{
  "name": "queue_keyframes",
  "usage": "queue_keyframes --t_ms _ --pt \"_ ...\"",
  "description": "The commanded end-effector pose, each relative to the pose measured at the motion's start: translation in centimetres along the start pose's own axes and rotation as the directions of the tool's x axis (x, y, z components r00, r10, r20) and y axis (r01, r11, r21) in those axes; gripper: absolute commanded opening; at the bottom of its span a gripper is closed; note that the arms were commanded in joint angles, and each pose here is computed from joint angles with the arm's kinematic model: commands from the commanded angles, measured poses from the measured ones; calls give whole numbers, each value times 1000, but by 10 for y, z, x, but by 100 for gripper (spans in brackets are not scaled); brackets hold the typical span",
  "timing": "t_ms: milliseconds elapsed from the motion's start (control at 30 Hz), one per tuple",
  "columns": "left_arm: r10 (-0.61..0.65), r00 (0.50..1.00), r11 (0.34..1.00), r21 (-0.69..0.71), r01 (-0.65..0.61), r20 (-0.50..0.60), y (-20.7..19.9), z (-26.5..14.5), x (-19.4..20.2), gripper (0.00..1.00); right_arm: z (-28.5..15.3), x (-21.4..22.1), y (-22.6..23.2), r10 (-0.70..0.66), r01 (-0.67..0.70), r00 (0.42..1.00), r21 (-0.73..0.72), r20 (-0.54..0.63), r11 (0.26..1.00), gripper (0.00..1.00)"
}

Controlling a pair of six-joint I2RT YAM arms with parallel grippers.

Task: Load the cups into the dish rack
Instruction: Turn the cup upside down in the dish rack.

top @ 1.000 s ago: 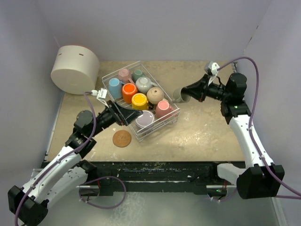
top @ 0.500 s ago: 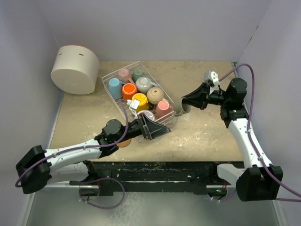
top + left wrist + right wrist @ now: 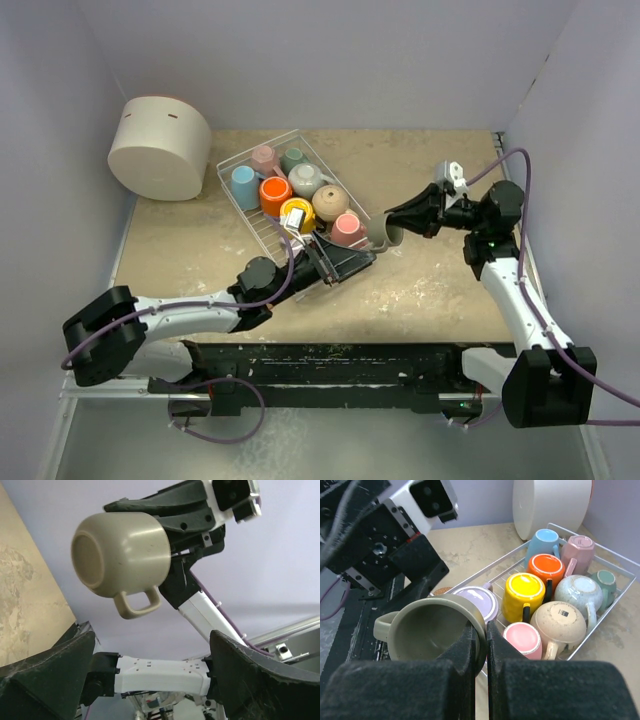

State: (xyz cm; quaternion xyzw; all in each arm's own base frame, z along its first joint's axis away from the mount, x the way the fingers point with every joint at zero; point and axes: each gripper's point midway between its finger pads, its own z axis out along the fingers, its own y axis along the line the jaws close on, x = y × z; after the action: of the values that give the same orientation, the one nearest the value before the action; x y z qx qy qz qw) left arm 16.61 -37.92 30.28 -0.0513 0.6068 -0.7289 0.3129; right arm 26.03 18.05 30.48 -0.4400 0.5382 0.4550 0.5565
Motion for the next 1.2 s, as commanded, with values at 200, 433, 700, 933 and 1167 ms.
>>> queue_keyframes --t_ms 200,433,700,933,1167 --pt "-247 967 966 97 241 56 -25 23 -13 93 -1 -17 9 -167 169 985 -44 43 985 0" --pt "-264 962 963 84 258 72 -26 31 -17 84 -1 -16 12 -189 192 981 -54 48 980 0" --pt "-278 958 959 83 271 75 -25 34 -18 78 -1 -16 14 -193 196 980 -58 53 979 0" --pt "-287 955 955 97 279 81 -27 41 -20 66 -1 -15 14 -195 198 979 -57 54 978 0" --pt "-296 951 953 99 288 84 -26 46 -21 61 -1 -16 15 -198 201 979 -61 55 978 0"
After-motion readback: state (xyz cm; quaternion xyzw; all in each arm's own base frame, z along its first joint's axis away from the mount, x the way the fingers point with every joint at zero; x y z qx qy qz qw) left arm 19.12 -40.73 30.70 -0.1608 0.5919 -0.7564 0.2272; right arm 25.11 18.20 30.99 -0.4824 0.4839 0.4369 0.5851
